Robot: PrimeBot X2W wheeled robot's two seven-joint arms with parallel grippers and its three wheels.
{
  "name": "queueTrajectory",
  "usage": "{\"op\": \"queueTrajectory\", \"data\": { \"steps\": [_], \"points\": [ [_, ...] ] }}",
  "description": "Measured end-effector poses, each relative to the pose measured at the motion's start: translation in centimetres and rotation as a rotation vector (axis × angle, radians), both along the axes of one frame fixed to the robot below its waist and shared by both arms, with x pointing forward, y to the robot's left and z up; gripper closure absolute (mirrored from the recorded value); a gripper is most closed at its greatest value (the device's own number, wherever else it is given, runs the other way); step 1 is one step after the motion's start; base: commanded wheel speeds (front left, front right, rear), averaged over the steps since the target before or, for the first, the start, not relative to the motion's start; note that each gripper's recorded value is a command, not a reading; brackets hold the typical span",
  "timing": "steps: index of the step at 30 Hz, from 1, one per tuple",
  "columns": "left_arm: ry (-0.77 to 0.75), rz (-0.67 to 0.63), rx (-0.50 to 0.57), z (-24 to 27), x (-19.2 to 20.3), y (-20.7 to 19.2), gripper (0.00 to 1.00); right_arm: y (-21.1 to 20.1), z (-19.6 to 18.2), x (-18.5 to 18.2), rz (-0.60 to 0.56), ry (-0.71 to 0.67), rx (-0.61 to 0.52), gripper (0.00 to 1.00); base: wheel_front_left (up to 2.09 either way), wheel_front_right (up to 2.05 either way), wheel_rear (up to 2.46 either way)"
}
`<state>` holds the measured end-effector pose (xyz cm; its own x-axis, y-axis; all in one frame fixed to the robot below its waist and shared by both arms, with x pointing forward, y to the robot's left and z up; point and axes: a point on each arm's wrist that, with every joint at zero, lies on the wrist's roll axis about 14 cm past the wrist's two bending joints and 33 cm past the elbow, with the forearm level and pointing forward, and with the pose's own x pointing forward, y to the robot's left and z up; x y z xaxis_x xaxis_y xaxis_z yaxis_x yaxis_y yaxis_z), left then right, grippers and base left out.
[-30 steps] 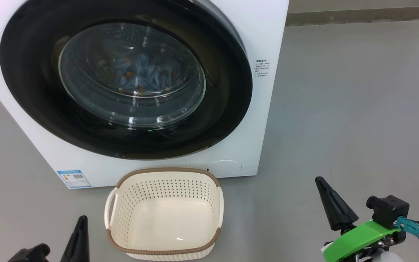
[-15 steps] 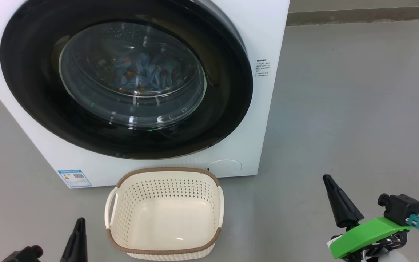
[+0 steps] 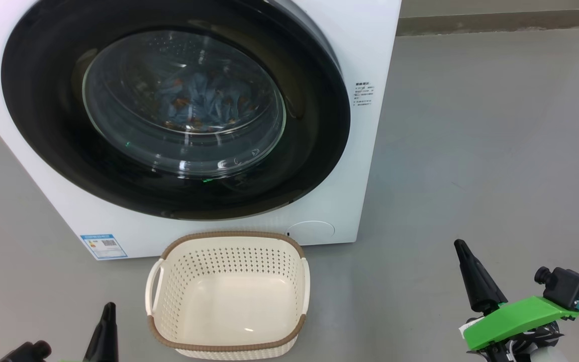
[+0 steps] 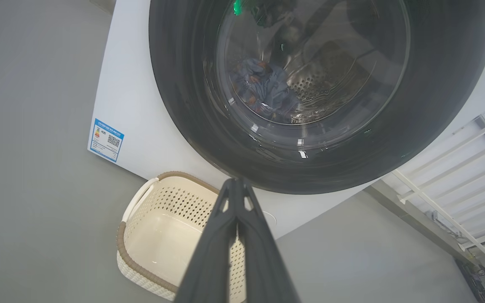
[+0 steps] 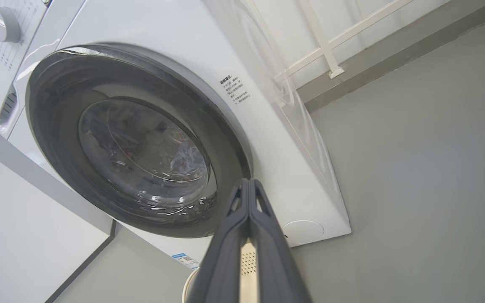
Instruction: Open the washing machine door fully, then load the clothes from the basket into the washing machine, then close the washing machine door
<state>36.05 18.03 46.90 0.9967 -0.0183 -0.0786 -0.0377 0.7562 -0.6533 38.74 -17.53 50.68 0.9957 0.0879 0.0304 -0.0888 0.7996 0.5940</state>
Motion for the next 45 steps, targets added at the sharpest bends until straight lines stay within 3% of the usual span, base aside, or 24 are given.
{"op": "queueTrajectory", "data": {
  "steps": [45],
  "points": [
    [0.037, 0.053, -0.437, 0.2, 0.9, 0.6, 1.00, -1.9, -1.0, 0.0, -0.076, 0.088, 0.461, 1.00, 0.00, 0.00, 0.00]
  ]
}}
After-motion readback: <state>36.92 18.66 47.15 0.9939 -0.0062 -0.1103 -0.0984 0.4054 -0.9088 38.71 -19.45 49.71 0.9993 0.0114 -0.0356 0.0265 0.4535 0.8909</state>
